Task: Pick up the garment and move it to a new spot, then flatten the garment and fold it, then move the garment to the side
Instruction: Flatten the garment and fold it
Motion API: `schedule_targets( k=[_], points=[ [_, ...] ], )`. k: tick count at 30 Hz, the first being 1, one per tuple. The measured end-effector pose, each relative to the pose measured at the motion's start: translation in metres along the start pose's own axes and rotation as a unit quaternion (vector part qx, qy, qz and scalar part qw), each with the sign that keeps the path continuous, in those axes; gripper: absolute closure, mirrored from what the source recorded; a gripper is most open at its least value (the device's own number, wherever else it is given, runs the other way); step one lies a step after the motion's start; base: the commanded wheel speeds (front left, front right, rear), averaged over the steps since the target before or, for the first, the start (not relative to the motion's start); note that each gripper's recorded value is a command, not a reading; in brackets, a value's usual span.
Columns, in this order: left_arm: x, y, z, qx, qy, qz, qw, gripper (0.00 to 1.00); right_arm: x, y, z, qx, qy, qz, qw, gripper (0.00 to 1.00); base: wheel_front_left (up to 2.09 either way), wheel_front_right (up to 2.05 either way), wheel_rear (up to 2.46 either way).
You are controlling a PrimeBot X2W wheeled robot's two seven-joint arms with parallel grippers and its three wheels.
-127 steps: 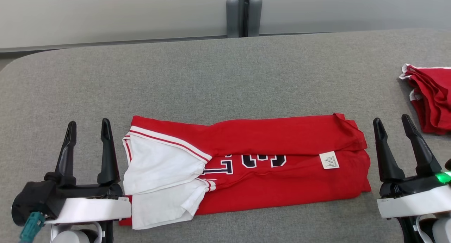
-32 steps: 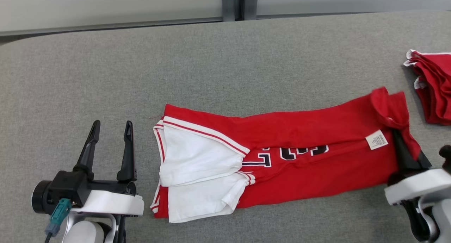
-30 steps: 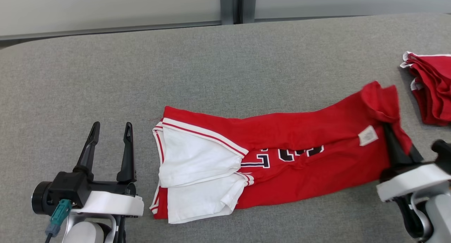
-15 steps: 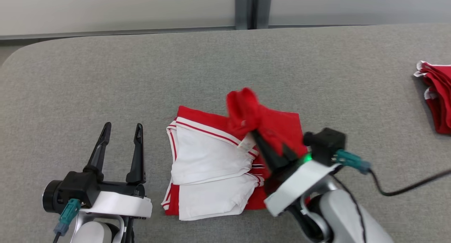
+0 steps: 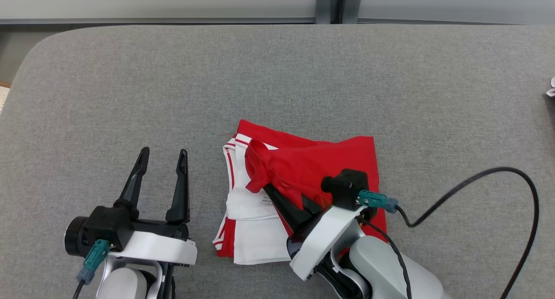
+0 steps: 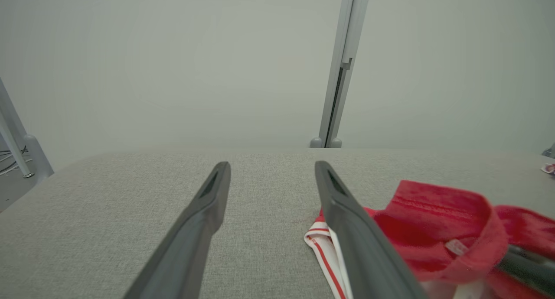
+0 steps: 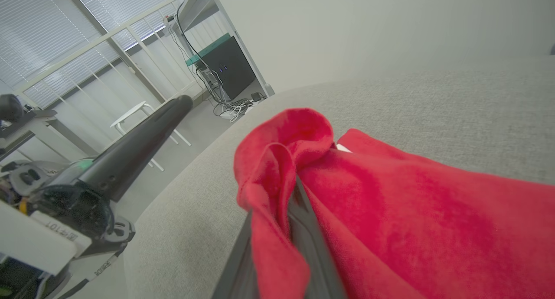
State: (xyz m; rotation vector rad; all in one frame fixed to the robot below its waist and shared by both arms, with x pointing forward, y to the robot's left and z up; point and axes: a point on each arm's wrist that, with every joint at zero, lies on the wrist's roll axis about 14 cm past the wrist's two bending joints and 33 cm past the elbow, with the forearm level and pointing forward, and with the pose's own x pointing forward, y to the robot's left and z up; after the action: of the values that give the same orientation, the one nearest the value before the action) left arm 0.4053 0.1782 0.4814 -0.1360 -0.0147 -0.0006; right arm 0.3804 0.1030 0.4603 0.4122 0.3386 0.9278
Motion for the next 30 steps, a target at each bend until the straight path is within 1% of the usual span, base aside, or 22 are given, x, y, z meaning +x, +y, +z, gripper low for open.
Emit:
schedule_targets(
  k=[3, 4, 5, 6, 8, 12, 16, 18, 21, 23, 27, 30],
  points=[
    [0.0, 0.0, -0.002, -0.001, 0.003, -0.001, 1.0, 0.0, 0.005, 0.003, 0.0, 0.002, 0.0, 0.011, 1.0, 1.0, 0.0, 0.0, 0.0],
    [0.001, -0.001, -0.003, -0.002, 0.003, -0.002, 1.0, 0.0, 0.006, 0.005, 0.001, 0.005, 0.0, 0.016, 1.0, 0.72, 0.0, 0.0, 0.0],
    [0.002, -0.002, -0.003, -0.002, 0.003, -0.003, 1.0, 0.0, 0.008, 0.006, -0.001, 0.005, 0.002, 0.018, 1.0, 0.53, 0.0, 0.0, 0.0],
    [0.002, -0.003, -0.003, -0.003, 0.004, -0.006, 1.0, 0.0, 0.009, 0.006, -0.003, 0.004, 0.007, 0.019, 1.0, 0.0, 0.0, 0.0, 0.0],
    [0.004, -0.004, -0.004, -0.002, 0.004, -0.008, 1.0, 0.0, 0.011, 0.007, -0.001, 0.008, 0.0, 0.025, 1.0, 0.0, 0.0, 0.0, 0.0],
    [0.006, -0.006, -0.005, -0.003, 0.005, -0.01, 1.0, 0.0, 0.018, 0.015, 0.021, 0.006, -0.036, 0.045, 0.998, 0.0, 0.0, 0.0, 0.0],
    [0.008, -0.008, -0.007, -0.003, 0.006, -0.014, 1.0, 0.0, 0.022, 0.021, 0.053, 0.007, -0.084, 0.058, 0.995, 0.0, 0.0, 0.0, 0.0],
    [0.01, -0.01, -0.007, -0.005, 0.006, -0.015, 1.0, 0.0, 0.02, 0.014, 0.081, -0.004, -0.126, 0.049, 0.991, 0.0, 0.0, 0.0, 0.0],
    [0.013, -0.012, -0.007, -0.005, 0.005, -0.017, 1.0, 0.0, 0.009, -0.009, 0.117, -0.034, -0.182, 0.011, 0.983, 0.0, 0.0, 0.0, 0.0],
    [0.015, -0.014, -0.006, -0.004, 0.003, -0.021, 1.0, 0.0, -0.006, -0.032, 0.128, -0.053, -0.204, -0.028, 0.977, 0.0, 0.0, 0.0, 0.0],
    [0.017, -0.015, -0.005, -0.001, 0.0, -0.025, 1.0, 0.0, -0.054, -0.089, 0.132, -0.088, -0.218, -0.125, 0.964, 0.0, 0.0, 0.0, 0.0],
    [0.018, -0.015, -0.004, 0.002, -0.002, -0.027, 1.0, 0.0, -0.091, -0.12, 0.125, -0.101, -0.214, -0.189, 0.953, 0.0, 0.0, 0.0, 0.0]
  ],
)
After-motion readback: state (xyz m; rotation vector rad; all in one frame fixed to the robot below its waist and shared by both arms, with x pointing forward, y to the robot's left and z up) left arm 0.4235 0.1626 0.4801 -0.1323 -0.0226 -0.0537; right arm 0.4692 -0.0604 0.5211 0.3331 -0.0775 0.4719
